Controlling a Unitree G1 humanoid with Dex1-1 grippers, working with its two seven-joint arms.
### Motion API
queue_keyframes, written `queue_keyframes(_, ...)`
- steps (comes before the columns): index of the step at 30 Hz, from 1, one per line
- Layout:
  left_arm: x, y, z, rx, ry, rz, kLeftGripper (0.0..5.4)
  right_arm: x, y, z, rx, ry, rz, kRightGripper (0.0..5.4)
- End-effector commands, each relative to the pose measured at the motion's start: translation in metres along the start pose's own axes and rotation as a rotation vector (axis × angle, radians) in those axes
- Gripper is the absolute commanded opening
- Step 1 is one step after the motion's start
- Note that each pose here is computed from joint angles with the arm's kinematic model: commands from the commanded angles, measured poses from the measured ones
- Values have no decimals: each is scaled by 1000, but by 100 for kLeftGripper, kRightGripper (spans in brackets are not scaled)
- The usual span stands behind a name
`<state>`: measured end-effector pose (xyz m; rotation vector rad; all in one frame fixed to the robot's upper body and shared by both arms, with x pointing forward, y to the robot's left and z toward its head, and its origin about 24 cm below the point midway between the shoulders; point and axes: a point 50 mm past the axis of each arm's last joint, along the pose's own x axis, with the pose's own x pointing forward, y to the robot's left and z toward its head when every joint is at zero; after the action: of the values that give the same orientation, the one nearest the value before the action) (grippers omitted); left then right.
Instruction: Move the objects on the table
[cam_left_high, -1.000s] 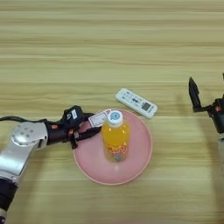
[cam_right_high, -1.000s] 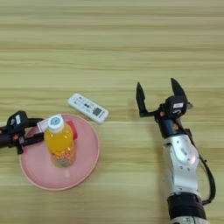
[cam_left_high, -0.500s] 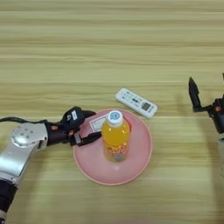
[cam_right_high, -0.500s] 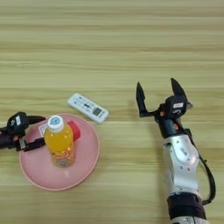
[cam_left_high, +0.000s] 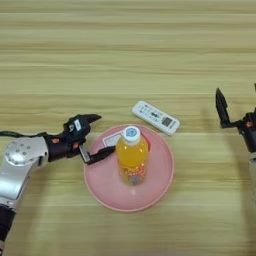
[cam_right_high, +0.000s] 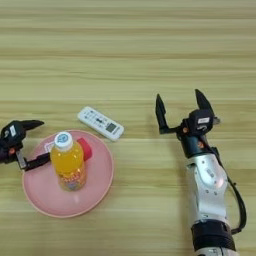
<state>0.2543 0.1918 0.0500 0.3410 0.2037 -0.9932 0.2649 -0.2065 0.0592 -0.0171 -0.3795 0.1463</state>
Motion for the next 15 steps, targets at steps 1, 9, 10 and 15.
queue_keyframes(1, -11, 8, 12, 30, -47, 35, 537, 2, -2, 0, -3, 6, 1, 540)
queue_keyframes(9, -16, 28, 32, -19, -235, 216, 537, 2, -2, 0, -2, 8, 6, 540)
queue_keyframes(10, -16, 29, 34, -27, -257, 238, 537, 2, -2, 0, -2, 9, 7, 540)
queue_keyframes(15, -11, 32, 41, -59, -354, 327, 537, 3, -4, -1, -1, 15, 12, 540)
